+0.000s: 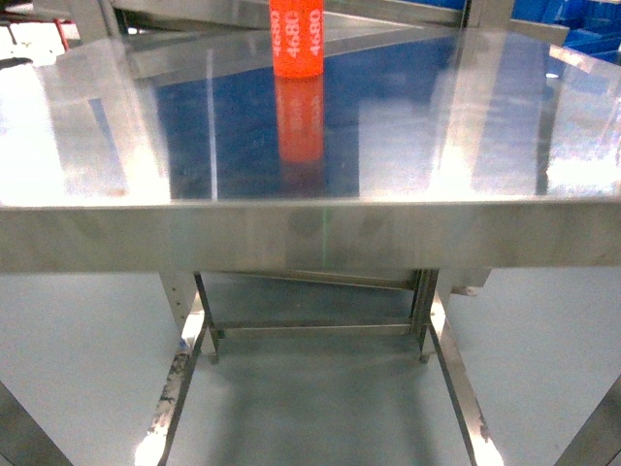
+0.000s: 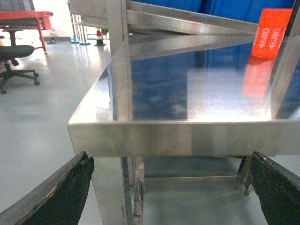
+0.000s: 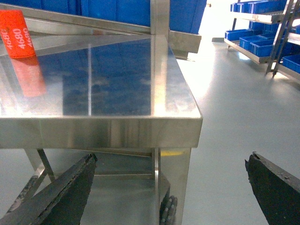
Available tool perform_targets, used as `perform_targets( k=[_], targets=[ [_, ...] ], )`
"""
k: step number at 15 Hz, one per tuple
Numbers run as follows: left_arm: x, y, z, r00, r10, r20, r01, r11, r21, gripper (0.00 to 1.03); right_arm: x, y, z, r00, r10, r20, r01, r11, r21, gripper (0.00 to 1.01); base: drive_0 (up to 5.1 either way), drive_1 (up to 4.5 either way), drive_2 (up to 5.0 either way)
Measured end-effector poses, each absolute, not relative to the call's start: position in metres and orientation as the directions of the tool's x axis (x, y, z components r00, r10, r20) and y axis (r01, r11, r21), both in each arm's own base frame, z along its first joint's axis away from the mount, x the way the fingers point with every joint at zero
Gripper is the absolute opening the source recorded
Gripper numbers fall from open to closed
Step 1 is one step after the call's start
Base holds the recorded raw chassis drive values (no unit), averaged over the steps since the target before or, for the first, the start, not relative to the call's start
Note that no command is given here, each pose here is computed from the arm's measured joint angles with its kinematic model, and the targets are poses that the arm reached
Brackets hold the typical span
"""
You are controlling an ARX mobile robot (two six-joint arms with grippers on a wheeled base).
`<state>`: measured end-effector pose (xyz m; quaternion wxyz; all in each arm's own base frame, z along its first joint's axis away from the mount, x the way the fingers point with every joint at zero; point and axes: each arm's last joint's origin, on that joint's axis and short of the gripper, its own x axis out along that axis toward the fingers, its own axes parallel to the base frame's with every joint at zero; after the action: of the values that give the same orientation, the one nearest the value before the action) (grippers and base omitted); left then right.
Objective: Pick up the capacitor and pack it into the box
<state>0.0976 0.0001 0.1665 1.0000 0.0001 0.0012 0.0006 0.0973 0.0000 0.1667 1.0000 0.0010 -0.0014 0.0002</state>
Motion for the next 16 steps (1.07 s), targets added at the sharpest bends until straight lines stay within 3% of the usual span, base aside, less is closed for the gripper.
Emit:
perform_targets(
  k=[16],
  targets=[
    [0.0976,0.0001,0.1666,1.000,0.001,-0.002,-0.001,1.000,0.000,0.98,0.0973,0.0000,0.1666,1.000,0.000,0.002,0.000,1.000,0.002,0.98,0.0,0.00,0.0]
  ],
)
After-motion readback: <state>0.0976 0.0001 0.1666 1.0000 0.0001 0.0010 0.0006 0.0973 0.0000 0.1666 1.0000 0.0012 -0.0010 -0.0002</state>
